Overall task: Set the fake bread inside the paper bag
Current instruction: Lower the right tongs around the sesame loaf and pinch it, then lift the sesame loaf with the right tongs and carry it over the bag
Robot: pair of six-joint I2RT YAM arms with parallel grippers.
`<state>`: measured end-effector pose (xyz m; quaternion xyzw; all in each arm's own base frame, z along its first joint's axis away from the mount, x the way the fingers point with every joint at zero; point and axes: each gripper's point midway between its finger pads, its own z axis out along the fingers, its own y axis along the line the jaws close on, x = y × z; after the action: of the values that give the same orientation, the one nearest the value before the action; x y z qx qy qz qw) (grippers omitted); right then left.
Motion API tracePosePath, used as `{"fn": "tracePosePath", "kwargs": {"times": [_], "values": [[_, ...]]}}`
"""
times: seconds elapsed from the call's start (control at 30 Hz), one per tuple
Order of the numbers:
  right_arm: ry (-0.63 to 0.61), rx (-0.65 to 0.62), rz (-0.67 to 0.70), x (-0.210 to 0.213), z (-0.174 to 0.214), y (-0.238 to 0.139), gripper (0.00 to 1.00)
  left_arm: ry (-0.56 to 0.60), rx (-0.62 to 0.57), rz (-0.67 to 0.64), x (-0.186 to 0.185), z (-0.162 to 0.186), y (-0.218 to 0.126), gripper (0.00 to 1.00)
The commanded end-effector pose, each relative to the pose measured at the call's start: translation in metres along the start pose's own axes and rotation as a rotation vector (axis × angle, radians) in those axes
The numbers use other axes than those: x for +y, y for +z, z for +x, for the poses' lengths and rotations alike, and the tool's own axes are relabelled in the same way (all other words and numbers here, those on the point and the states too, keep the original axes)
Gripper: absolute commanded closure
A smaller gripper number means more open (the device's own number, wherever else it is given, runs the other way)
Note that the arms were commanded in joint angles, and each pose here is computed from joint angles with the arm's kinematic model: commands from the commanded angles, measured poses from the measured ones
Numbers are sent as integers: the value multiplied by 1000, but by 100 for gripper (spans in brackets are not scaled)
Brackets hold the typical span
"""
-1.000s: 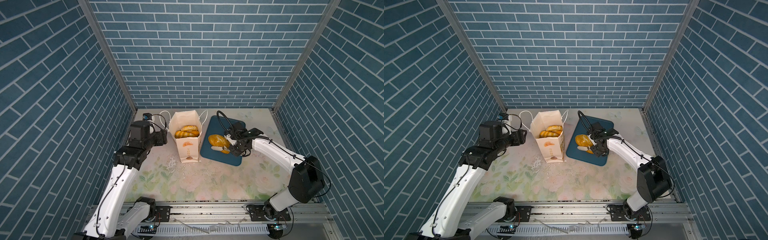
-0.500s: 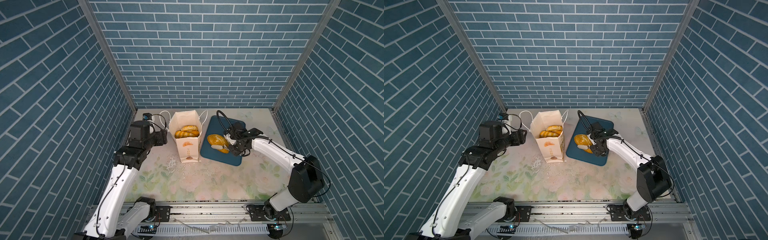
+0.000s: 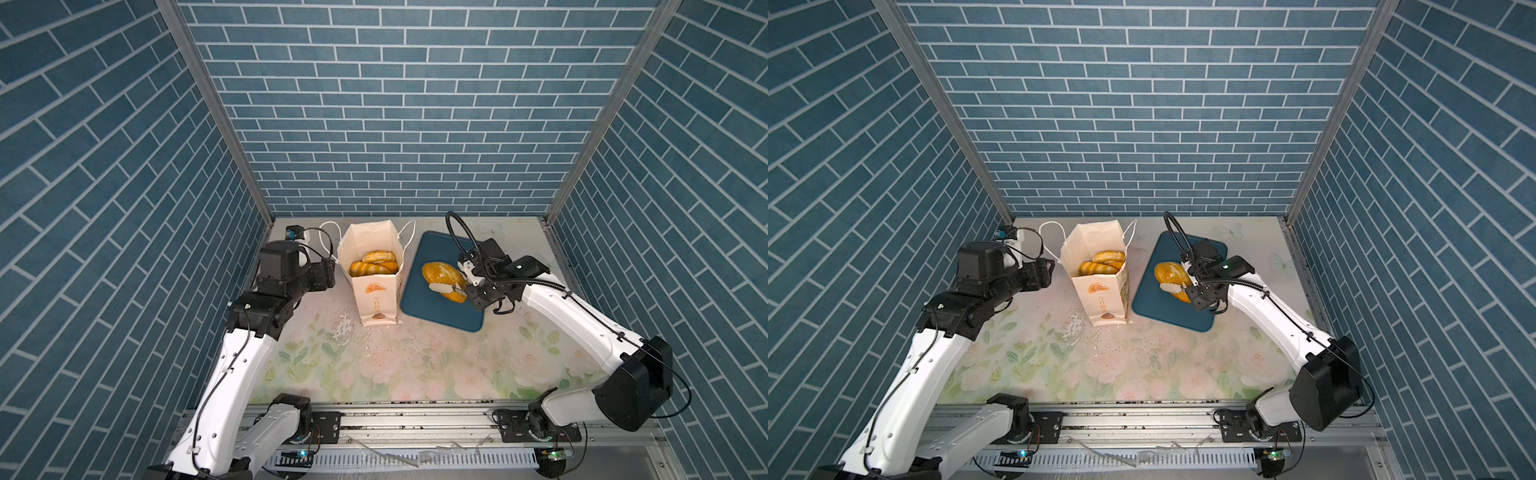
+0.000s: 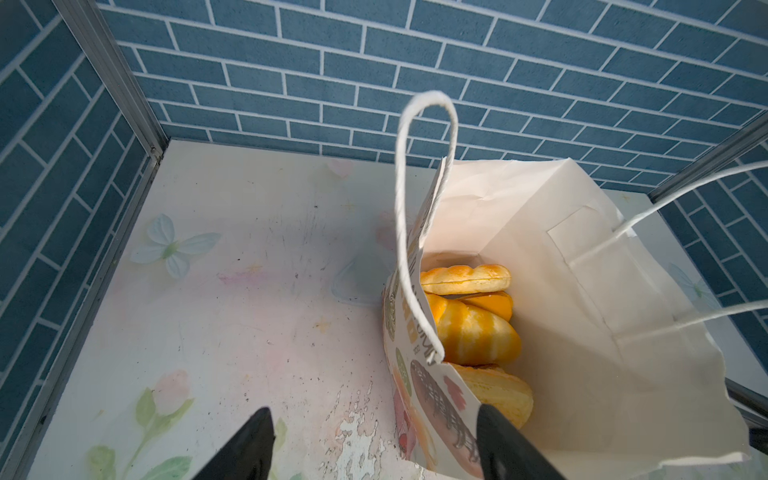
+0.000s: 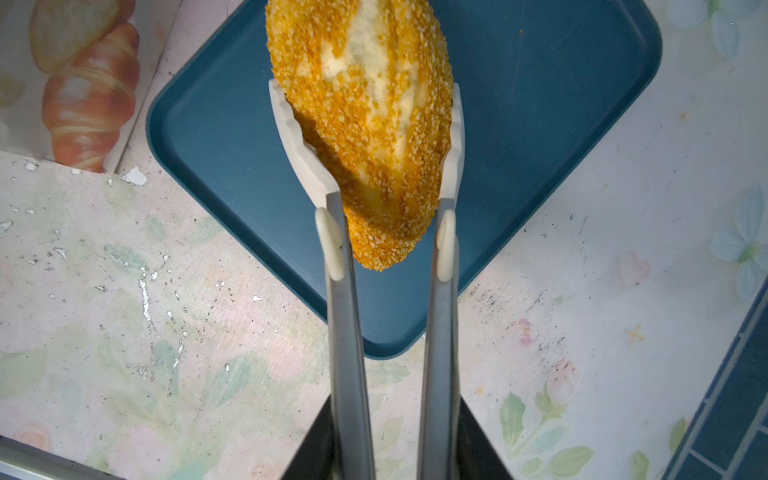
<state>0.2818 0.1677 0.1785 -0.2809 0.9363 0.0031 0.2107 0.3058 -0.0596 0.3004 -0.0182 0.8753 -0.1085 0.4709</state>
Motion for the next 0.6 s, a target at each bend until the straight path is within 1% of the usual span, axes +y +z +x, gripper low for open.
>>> {"fn": "tracePosePath", "kwargs": {"times": [0.0,0.3,0.57], "values": [[75,-96,33,-11,-16,-34,80,4,-25,13,-3,-9,-8,22],[170,-237,67,-25,-36,-88,80,-18,-36,43,-8,-13,-12,22],[219,-387,89,-38,-55,-145,80,-39,-39,67,-12,-13,-12,22]]}}
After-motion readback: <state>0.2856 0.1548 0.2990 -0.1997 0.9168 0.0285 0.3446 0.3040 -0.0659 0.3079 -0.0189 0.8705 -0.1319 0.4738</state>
